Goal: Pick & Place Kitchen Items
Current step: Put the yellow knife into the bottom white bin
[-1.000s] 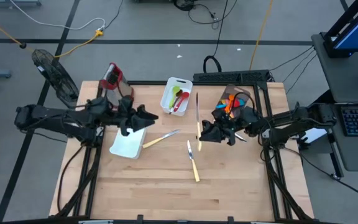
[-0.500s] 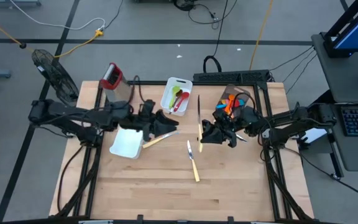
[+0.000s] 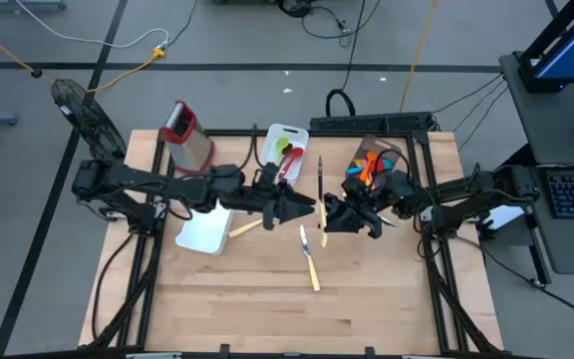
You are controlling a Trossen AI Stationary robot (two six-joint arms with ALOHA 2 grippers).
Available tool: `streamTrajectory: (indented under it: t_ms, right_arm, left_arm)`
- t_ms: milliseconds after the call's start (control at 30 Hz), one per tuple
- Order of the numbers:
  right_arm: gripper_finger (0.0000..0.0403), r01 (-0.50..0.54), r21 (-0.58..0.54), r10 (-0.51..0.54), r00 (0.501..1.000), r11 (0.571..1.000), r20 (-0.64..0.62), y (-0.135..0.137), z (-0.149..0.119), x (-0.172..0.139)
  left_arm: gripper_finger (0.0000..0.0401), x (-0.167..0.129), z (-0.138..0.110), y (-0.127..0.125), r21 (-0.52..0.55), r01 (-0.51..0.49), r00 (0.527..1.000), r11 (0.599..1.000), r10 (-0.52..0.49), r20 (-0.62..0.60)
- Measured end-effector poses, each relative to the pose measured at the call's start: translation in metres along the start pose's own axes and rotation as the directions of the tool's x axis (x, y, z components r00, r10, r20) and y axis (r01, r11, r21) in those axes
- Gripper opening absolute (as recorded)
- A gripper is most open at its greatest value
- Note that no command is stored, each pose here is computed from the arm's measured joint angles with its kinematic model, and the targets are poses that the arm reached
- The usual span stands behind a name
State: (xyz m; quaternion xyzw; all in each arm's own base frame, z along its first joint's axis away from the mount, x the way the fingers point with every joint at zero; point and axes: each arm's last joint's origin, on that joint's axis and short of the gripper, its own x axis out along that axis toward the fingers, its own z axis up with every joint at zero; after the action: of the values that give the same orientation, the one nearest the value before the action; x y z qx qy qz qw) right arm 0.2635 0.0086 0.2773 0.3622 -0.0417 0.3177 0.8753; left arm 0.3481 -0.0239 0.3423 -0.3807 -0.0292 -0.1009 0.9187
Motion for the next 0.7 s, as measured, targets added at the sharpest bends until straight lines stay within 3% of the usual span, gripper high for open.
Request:
streamTrajectory:
  t_ms: [267,700]
  right_arm:
    - [0.0062,0.007,0.001,-0.007,1.0,1.0,0.006,-0.001,0.001,-0.001]
    - [0.0062,0.08,0.006,-0.08,0.994,0.997,0.069,-0.006,0.004,-0.003]
  left_arm:
    - [0.0216,0.022,-0.006,-0.004,-0.005,-0.005,0.999,1.0,0.005,-0.041]
    - [0.0216,0.023,-0.008,-0.005,-0.007,-0.083,0.996,0.997,0.083,-0.012]
